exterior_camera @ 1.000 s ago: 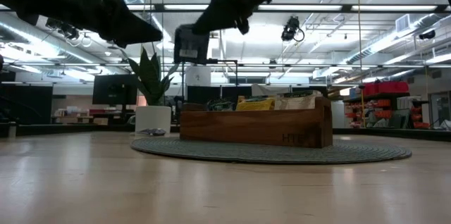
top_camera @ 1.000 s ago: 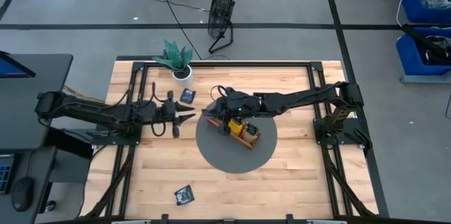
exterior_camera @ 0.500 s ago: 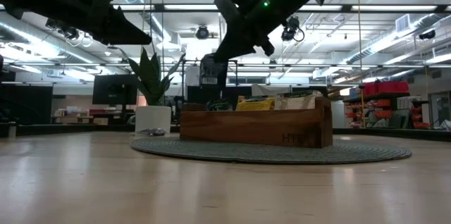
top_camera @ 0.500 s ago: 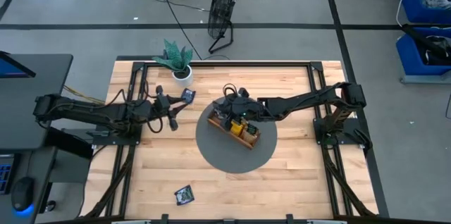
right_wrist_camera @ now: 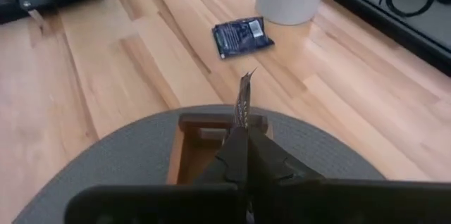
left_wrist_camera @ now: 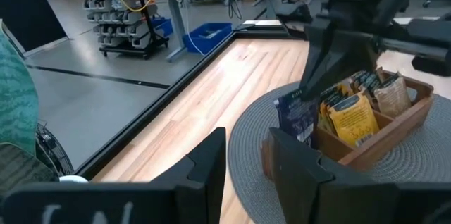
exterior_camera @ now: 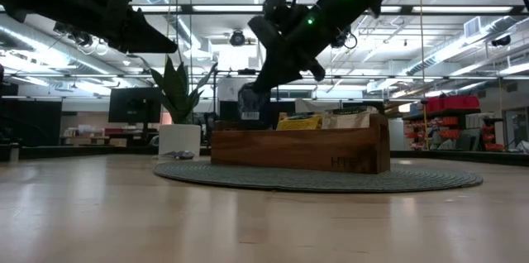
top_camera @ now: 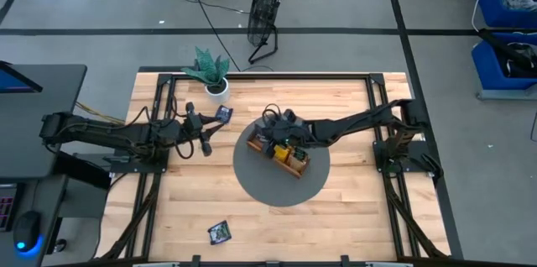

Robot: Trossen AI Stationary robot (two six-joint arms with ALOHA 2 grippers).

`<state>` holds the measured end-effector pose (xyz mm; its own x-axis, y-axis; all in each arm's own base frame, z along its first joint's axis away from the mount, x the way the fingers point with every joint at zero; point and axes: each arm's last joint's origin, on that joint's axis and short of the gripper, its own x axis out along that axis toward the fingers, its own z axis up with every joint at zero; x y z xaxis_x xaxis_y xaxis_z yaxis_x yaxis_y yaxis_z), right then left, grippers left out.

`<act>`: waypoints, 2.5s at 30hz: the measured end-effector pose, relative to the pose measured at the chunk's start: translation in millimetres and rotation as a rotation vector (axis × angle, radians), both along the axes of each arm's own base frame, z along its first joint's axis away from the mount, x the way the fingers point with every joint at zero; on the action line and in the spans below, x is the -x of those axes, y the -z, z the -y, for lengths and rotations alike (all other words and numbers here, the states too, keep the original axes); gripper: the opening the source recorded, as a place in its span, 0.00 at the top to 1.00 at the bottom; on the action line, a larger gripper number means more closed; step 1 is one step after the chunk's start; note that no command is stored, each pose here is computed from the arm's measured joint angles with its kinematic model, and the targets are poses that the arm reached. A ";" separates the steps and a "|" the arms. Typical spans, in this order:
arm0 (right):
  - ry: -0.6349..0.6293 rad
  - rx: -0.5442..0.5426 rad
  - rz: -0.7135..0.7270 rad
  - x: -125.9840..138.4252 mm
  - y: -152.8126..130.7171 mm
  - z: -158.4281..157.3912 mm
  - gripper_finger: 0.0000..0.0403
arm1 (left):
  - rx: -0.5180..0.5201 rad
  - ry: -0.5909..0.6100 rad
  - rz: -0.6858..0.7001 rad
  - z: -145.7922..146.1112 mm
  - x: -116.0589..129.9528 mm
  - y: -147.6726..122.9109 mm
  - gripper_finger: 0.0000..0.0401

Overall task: Pick & Place Tea
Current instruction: Put the dark blue tea bag into the left section of the wooden organizer

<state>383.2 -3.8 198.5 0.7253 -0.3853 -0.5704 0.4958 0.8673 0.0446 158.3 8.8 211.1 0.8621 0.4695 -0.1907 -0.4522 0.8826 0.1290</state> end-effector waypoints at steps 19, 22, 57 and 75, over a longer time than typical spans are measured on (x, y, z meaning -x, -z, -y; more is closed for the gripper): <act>0.038 -0.006 -0.048 -5.2 23.0 -0.1 1.00 | 0.004 -0.001 0.002 0.1 0.0 0.0 0.72; 0.046 -0.016 -0.059 -5.7 27.3 -0.1 1.00 | 0.007 -0.001 0.003 0.1 0.0 0.1 0.72; -0.155 0.268 0.013 -16.0 11.6 -30.3 0.66 | 0.249 0.277 -0.092 9.3 0.9 14.1 0.72; -0.431 0.198 0.020 -14.1 10.9 -56.6 0.67 | 0.454 0.716 -0.201 51.5 4.8 20.7 0.72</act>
